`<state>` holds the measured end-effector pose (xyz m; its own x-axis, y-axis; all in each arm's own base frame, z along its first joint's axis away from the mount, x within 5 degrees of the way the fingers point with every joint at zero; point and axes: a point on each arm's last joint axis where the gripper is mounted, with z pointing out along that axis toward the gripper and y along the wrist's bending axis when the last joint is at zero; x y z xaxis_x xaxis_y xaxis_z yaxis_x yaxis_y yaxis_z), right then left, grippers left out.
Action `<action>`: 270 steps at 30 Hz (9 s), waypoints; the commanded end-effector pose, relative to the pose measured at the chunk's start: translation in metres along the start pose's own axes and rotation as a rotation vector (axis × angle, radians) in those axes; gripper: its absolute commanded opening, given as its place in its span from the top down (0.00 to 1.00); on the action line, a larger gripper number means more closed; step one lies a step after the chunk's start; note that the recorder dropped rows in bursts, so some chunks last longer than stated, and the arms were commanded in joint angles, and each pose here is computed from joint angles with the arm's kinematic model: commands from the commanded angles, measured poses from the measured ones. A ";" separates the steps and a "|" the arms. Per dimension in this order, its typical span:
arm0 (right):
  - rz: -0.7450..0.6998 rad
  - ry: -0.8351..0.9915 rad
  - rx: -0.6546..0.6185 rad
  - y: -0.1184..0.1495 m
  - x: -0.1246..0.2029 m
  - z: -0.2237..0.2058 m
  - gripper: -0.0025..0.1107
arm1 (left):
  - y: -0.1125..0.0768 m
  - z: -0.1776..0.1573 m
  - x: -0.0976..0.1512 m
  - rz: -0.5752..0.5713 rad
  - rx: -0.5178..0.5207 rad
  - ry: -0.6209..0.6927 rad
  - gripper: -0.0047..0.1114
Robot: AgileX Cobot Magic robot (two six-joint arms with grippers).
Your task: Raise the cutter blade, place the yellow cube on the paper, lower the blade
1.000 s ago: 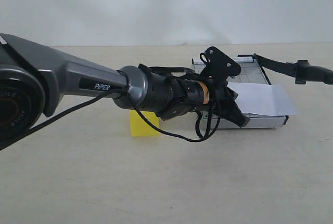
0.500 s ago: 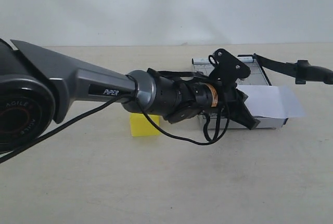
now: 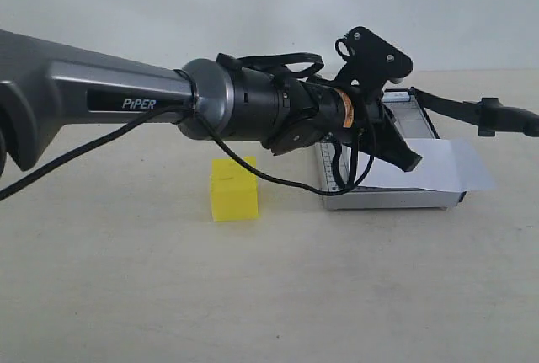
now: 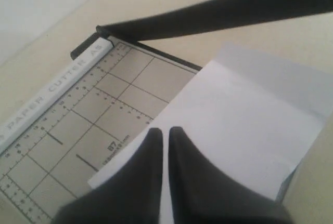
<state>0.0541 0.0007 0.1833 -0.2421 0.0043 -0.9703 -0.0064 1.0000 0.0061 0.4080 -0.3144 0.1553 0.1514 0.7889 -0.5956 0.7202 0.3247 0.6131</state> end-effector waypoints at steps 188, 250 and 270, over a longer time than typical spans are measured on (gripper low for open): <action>-0.006 -0.010 0.002 0.000 -0.001 0.000 0.98 | 0.013 -0.065 0.107 -0.636 0.066 0.737 0.03; -0.006 -0.010 0.002 0.000 -0.001 0.000 0.98 | 0.029 -0.008 -0.060 -0.287 0.213 0.308 0.92; -0.006 -0.010 0.002 0.000 -0.001 0.000 0.98 | 0.018 0.020 -0.056 -0.334 0.216 0.254 0.92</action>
<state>0.0541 0.0007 0.1833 -0.2421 0.0043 -0.9703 -0.0064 1.0000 0.0061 0.4263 -0.3586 0.1822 -0.2815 0.7925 -0.5410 0.8359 0.4794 0.2674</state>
